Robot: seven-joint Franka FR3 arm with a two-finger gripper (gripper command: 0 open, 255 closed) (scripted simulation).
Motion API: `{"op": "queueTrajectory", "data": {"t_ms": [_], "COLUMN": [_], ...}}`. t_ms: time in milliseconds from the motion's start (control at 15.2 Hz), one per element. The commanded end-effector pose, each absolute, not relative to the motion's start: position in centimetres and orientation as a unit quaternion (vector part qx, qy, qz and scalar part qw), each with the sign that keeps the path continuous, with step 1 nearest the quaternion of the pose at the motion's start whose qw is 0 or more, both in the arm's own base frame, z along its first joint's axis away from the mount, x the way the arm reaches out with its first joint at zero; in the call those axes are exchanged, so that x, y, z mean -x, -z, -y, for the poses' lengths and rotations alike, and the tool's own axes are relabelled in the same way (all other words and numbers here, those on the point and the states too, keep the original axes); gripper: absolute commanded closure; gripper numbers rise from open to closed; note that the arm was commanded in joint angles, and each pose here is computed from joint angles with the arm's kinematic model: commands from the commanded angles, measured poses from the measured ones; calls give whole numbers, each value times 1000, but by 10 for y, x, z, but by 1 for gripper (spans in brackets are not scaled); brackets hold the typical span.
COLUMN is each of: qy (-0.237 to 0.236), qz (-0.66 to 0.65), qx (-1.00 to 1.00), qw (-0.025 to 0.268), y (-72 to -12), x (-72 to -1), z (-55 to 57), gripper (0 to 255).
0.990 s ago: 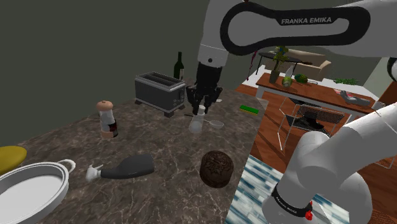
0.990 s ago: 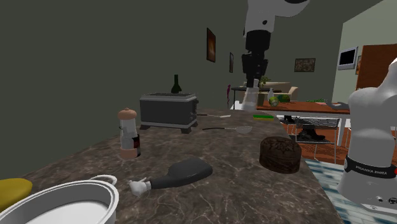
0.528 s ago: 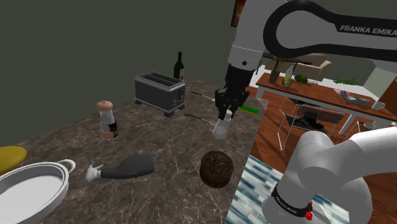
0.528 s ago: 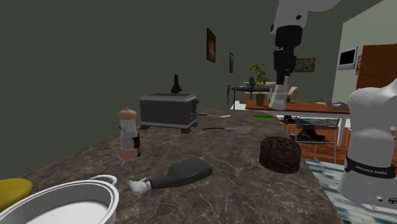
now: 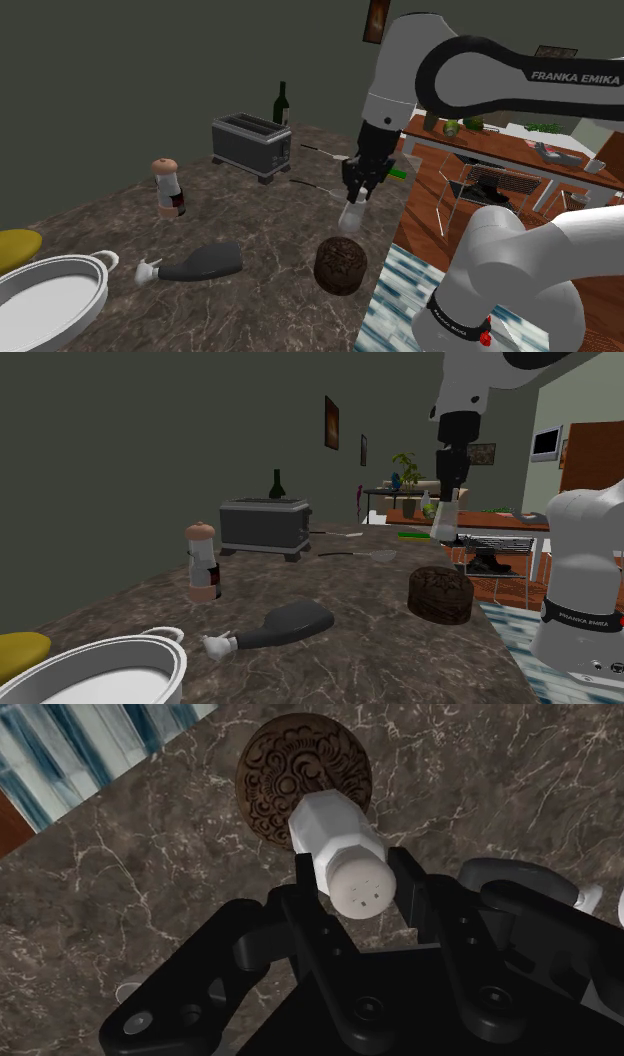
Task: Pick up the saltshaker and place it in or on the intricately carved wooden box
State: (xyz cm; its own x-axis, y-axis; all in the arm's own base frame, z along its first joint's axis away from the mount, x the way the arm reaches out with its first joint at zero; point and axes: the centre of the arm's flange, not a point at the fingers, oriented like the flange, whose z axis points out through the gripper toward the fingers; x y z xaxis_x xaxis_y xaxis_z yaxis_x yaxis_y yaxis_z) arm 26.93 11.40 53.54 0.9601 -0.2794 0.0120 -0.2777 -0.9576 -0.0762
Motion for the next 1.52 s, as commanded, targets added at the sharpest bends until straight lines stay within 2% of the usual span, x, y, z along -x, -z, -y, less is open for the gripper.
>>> {"op": "queueTrajectory", "data": {"t_ms": [0, 726, 1254, 1320, 1452], "qy": [11, 11, 11, 11, 11], "qz": [-141, -141, -141, -141, -141], "qx": [989, 989, 989, 989, 989], "qw": [37, 37, 37, 37, 37], "y": [-525, -467, -464, -464, -464], "x": [-269, -269, -269, -269, -269], "z": [-115, -115, -115, -115, -115], "gripper": [255, 255, 255, 0, 0]}}
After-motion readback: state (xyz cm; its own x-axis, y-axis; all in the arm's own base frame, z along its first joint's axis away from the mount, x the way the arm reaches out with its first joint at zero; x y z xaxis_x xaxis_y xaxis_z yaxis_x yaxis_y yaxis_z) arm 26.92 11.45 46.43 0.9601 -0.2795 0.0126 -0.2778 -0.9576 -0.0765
